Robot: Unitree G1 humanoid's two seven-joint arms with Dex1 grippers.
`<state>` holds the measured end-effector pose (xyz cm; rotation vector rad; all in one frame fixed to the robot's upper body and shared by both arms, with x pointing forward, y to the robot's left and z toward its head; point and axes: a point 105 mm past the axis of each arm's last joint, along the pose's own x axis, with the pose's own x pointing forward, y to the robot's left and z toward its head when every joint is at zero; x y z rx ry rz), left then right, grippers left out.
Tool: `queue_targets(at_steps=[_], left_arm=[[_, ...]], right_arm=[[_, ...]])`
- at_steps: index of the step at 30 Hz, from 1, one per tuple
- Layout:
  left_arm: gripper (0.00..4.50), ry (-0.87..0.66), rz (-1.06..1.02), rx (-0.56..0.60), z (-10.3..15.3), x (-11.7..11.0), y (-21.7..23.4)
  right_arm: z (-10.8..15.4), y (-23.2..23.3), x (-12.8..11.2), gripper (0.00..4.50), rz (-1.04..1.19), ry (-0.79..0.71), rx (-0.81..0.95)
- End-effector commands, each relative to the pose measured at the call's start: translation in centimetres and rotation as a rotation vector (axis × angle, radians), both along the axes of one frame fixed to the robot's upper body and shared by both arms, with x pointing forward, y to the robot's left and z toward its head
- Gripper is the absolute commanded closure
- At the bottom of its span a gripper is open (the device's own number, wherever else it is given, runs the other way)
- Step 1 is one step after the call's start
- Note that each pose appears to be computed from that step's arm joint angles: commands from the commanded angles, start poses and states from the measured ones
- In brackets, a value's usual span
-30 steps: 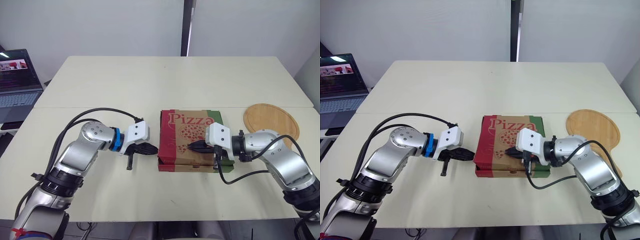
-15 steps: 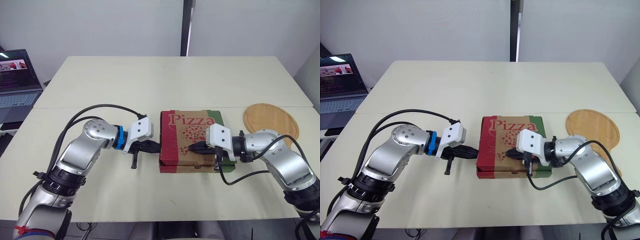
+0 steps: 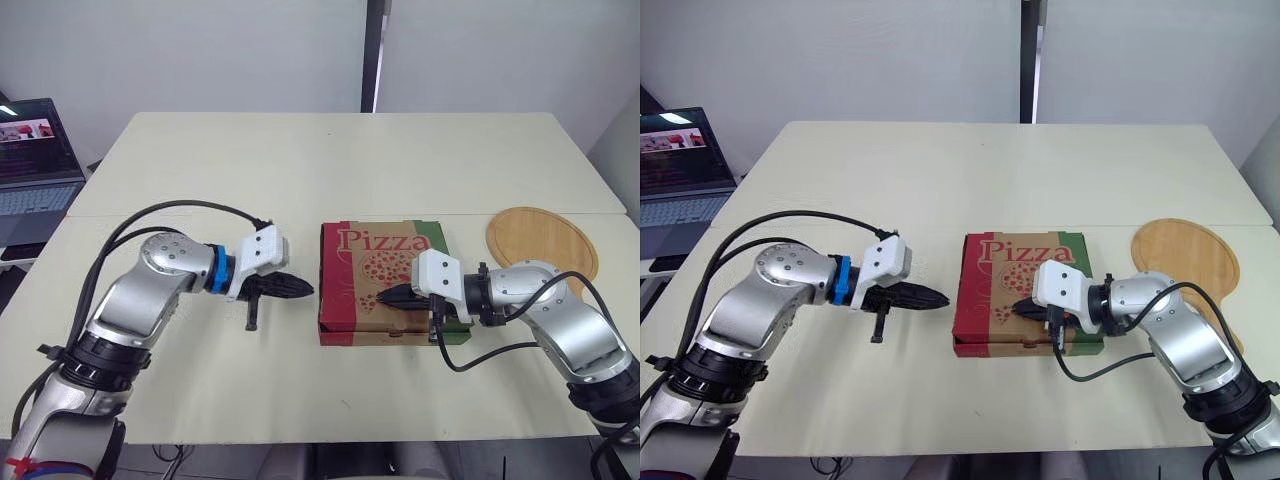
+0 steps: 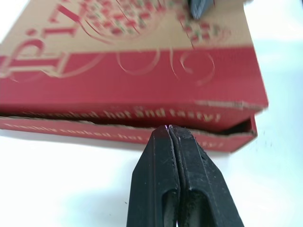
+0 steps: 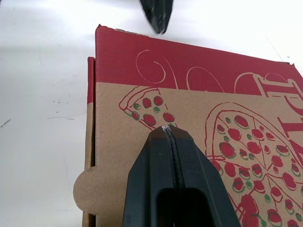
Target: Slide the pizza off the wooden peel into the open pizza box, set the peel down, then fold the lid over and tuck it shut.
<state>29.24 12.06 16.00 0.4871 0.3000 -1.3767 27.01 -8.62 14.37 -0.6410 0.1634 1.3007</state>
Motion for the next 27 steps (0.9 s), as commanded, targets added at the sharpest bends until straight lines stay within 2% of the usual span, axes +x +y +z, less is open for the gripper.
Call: queue_targets(at_steps=[1,10,18,22,27], left_arm=[[4.5,-0.05,-0.059,-0.044,2.0,-0.7,-1.8],[4.5,-0.074,-0.129,0.13,-2.3,-0.3,-2.6],[4.5,-0.059,-0.129,0.177,-4.0,-0.2,-2.2],[4.5,-0.056,-0.116,0.147,-3.7,-0.2,-2.4],[4.5,-0.051,0.001,-0.01,-1.4,0.3,-1.6]], right_arm=[[0.3,0.2,-0.3,4.47,0.019,-0.027,-0.01],[-0.4,0.2,-0.2,4.47,-0.002,-0.022,-0.004],[-2.9,-0.5,-0.2,4.47,-0.061,0.006,-0.022],[-3.3,-0.7,0.0,4.47,-0.074,-0.012,-0.014],[-0.4,-0.8,0.2,4.47,-0.104,-0.07,0.112]])
